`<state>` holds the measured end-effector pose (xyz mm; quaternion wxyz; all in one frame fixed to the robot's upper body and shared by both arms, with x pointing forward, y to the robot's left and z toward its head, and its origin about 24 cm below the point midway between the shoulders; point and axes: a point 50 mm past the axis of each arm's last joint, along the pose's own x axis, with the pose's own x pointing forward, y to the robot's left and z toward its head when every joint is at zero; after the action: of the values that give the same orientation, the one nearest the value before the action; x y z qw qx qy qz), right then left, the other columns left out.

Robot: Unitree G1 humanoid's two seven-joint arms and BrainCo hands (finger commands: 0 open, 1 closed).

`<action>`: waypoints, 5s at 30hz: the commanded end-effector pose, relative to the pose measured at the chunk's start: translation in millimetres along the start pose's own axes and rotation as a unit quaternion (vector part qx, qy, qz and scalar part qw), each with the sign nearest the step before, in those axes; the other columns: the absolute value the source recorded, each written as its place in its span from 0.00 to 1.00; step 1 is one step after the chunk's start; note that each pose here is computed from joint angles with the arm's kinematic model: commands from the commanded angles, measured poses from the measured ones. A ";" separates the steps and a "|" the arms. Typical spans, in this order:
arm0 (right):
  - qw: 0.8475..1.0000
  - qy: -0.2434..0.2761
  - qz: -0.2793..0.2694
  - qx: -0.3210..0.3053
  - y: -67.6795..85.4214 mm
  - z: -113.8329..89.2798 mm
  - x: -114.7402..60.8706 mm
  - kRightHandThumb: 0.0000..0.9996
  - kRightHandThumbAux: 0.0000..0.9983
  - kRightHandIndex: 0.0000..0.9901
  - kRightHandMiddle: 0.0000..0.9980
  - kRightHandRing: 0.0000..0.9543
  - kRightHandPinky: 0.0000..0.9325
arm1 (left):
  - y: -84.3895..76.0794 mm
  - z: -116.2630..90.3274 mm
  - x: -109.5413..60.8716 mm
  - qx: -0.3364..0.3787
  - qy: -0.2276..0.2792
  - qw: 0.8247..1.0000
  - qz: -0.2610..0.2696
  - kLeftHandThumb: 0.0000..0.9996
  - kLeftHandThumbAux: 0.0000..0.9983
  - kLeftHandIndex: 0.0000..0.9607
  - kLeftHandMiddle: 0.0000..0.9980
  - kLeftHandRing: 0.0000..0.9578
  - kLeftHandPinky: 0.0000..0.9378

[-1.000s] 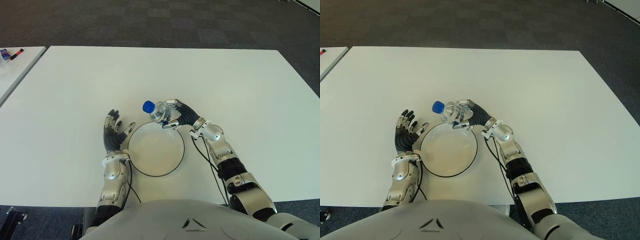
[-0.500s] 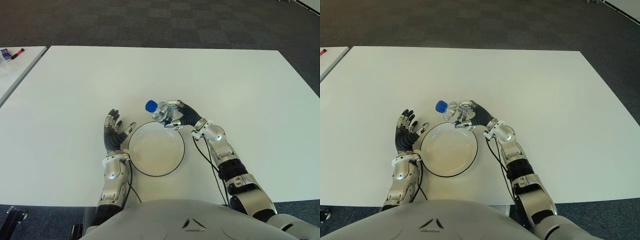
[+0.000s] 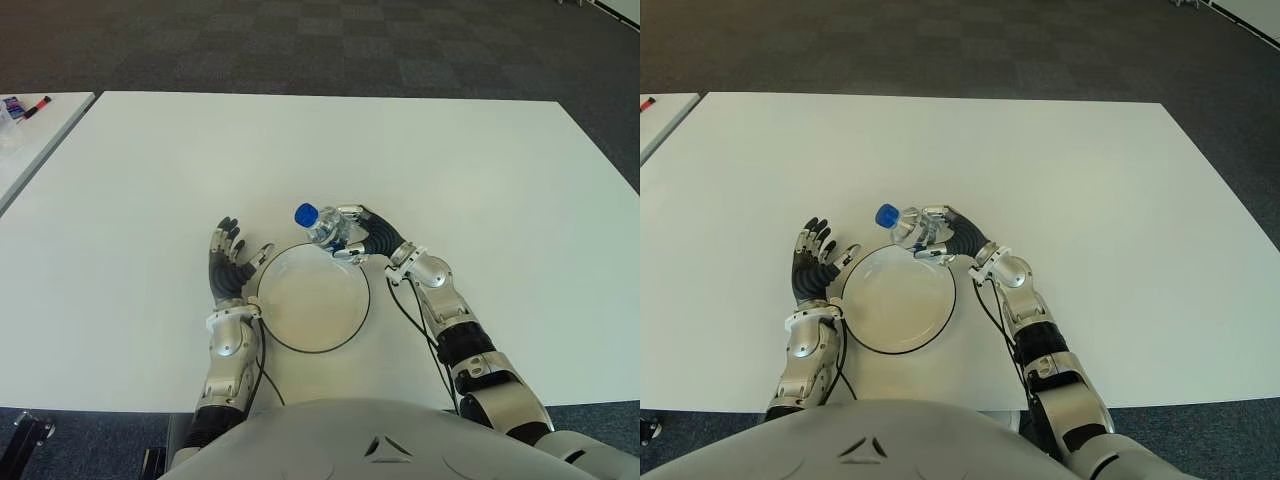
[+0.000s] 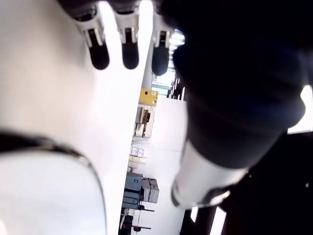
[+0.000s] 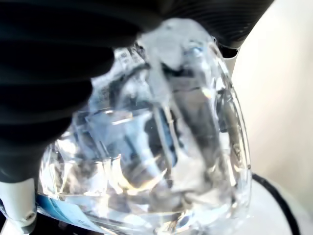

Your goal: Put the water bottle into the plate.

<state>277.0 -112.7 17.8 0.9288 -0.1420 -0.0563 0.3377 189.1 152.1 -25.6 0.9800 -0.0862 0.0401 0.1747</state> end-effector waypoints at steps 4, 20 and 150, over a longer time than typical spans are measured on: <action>1.000 0.013 -0.008 0.003 -2.7 -7.1 -2.8 0.95 0.66 0.39 0.51 0.55 0.92 | -15.1 -10.7 -4.7 -0.020 0.037 0.999 0.009 0.00 0.95 0.15 0.14 0.12 0.15; 0.999 0.014 0.018 -0.026 7.0 -6.8 -6.4 0.95 0.66 0.39 0.51 0.55 0.91 | -17.5 -9.2 -4.1 -0.012 0.038 0.999 0.009 0.00 0.95 0.15 0.14 0.11 0.14; 0.974 -0.108 0.128 -0.155 62.0 16.9 3.6 0.95 0.66 0.37 0.50 0.54 0.58 | -16.3 -18.2 0.2 -0.015 0.039 0.999 0.012 0.00 0.97 0.13 0.13 0.13 0.16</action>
<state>234.3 -61.3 13.0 0.8281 -0.2568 -0.1874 0.4618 202.6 152.1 -28.3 0.9805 -0.0774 0.0284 0.1784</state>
